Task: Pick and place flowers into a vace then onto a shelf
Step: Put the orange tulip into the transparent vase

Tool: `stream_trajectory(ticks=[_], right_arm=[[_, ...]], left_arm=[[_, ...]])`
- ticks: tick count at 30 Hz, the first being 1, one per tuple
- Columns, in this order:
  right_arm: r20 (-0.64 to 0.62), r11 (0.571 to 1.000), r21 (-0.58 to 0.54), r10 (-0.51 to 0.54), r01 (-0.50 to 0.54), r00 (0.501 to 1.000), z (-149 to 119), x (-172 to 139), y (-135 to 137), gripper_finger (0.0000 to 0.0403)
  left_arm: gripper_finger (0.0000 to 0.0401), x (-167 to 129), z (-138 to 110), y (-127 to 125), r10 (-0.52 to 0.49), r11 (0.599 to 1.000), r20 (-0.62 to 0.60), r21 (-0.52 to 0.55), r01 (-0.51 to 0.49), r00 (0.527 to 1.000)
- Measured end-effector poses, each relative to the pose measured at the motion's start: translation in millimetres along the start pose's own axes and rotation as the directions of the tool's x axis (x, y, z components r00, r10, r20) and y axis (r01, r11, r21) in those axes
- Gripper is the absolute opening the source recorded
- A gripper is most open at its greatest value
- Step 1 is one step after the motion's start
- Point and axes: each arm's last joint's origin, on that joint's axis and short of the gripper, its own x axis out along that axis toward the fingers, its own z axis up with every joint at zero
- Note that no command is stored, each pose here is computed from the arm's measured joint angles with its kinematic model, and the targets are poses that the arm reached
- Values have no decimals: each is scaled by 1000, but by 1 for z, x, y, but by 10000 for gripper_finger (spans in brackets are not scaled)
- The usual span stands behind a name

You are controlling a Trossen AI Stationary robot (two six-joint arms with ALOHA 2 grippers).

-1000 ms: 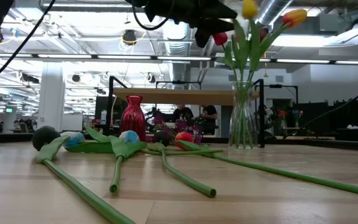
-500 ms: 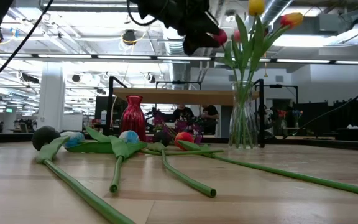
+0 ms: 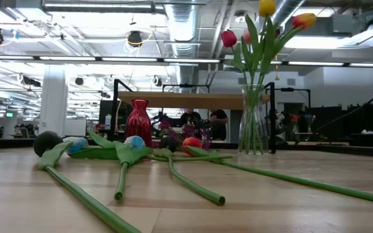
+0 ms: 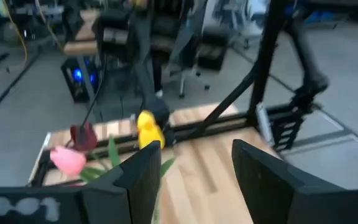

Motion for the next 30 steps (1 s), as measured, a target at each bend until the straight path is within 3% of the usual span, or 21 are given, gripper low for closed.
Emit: stream_trajectory(ticks=[5,9,13,20,26,30], right_arm=[[-84,997,-74,-24,18,996,16,13,13,125],[-214,993,-111,-54,30,975,38,32,24,125],[-284,995,-96,-56,30,957,62,50,31,125],[-334,999,-33,-2,-9,943,98,68,47,125],[-428,994,-78,41,-83,903,91,87,84,125],[-458,997,-11,58,-70,887,81,103,106,125]], left_arm=[[187,-49,24,-24,21,1000,101,-8,-20,995],[187,-78,28,-37,110,993,96,-52,-106,989],[187,-102,26,-46,218,973,60,-96,-212,974],[187,-140,28,-66,224,970,91,-114,-213,970],[187,-171,22,-83,221,975,77,-26,-219,972],[187,-184,18,-91,223,975,62,-7,-223,973]])
